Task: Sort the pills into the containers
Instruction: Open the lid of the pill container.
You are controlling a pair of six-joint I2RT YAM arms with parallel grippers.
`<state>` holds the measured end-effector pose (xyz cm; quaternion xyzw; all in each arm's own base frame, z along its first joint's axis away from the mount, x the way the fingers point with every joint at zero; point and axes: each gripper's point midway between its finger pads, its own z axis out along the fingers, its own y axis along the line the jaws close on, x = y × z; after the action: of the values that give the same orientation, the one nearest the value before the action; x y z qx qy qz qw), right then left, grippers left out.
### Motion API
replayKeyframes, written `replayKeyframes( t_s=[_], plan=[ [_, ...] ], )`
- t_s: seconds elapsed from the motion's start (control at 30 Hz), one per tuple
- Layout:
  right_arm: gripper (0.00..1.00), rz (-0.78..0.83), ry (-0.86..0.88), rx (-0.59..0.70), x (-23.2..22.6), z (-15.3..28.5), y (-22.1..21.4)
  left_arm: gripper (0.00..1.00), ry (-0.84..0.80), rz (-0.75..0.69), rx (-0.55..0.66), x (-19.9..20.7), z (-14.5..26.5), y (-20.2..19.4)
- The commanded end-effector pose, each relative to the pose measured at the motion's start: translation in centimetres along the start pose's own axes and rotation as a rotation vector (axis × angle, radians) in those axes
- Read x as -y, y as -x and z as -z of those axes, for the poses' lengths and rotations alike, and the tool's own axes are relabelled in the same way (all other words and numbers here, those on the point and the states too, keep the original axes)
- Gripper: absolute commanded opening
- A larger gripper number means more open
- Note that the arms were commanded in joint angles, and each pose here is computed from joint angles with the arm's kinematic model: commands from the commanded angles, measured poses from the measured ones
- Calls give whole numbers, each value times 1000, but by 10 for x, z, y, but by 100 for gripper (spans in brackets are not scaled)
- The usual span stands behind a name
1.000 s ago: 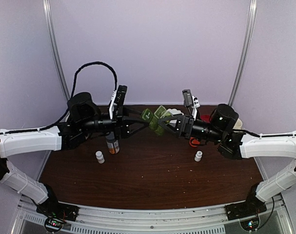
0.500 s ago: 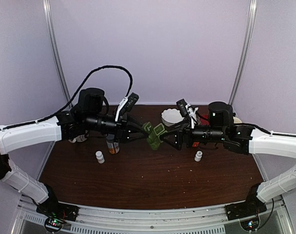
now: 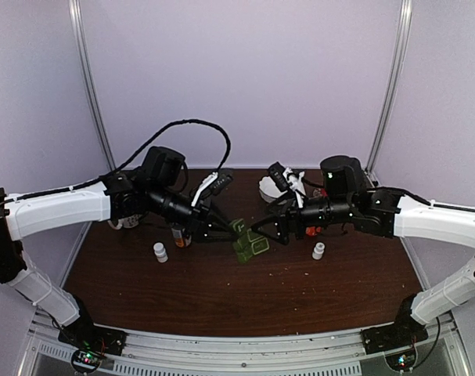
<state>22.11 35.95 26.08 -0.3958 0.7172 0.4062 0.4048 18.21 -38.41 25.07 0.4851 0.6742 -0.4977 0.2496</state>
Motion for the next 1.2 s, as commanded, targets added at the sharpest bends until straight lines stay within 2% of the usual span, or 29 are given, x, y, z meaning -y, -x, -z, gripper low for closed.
replayKeyframes(
  t_s=[0.0, 0.17, 0.37, 0.83, 1.03, 1.17],
  plan=[
    [85, 33, 161, -50, -27, -3, -5, 30, -104, -62, 14, 20, 5, 12],
    [76, 26, 242, -68, -39, -4, -8, 30, -121, -66, 12, 24, 6, 11],
    [60, 9, 271, -91, -42, -9, -11, 29, -119, -62, 14, 21, 4, 12],
    [33, -26, 260, -121, -38, -23, -18, 28, -30, -32, 8, 0, -2, 13],
    [31, -34, 250, -127, -36, -28, -20, 28, -5, -52, 37, 1, 2, 20],
    [24, -43, 240, -127, -34, -32, -20, 28, -9, -56, 43, 2, 3, 21]
  ],
)
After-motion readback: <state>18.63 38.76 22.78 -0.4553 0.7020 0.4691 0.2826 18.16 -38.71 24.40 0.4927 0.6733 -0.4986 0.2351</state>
